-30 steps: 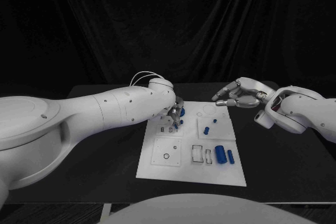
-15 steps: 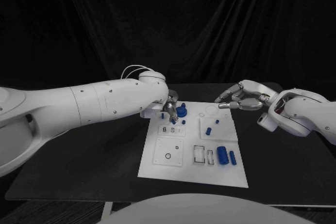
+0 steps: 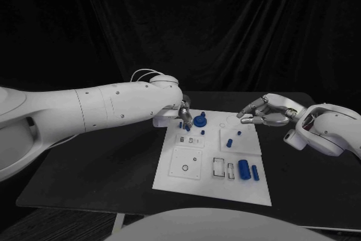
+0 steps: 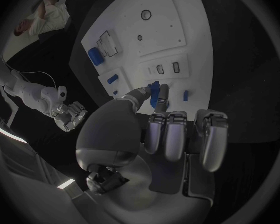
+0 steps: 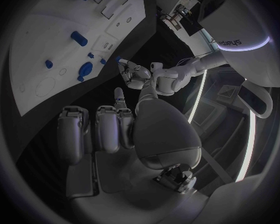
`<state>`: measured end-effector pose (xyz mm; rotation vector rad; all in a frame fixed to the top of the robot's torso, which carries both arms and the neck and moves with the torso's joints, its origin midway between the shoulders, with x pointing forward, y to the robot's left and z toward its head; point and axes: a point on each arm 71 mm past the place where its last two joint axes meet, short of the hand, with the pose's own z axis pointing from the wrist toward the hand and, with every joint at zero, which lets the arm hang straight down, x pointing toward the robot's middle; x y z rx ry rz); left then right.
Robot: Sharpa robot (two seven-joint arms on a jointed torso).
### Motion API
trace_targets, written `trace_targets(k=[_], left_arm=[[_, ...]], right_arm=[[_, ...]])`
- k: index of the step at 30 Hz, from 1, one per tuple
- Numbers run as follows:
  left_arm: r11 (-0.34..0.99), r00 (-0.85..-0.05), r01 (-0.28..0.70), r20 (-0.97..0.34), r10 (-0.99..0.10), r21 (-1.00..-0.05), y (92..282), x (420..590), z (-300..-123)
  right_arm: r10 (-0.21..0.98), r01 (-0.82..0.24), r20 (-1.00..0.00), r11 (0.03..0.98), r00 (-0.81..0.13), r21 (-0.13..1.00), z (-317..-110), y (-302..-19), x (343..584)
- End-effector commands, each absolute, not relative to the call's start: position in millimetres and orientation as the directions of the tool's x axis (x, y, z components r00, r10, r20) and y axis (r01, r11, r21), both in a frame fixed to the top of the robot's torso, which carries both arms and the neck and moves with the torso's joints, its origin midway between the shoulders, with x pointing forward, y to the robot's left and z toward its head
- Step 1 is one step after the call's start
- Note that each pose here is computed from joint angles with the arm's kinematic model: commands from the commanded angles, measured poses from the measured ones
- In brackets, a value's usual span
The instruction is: Assemble the parts on the task board
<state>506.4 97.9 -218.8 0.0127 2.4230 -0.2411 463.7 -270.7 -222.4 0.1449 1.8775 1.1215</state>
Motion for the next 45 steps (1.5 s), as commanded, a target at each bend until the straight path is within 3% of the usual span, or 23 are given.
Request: trace_targets(k=[1, 12, 25, 45], left_arm=[[0.983, -0.746, 0.006, -0.655, -0.117, -0.183, 98.2, 505.3, -221.9], [0.989, -0.683, 0.002, -0.722, -0.105, -0.147, 102.6, 504.4, -235.2], [0.993, -0.706, -0.001, -0.703, -0.085, -0.119, 97.5, 501.7, -256.3], [0.993, -0.722, 0.013, -0.688, -0.069, -0.114, 86.9, 496.9, -264.6]], right_arm=[[0.497, -0.295, -0.628, 0.592, -0.598, 0.75, -227, -270, 462], [0.491, -0.278, -0.617, 0.597, -0.615, 0.752, -231, -270, 459], [0.486, -0.276, -0.611, 0.595, -0.625, 0.755, -233, -267, 458], [0.484, -0.272, -0.608, 0.596, -0.629, 0.756, -234, -265, 457]])
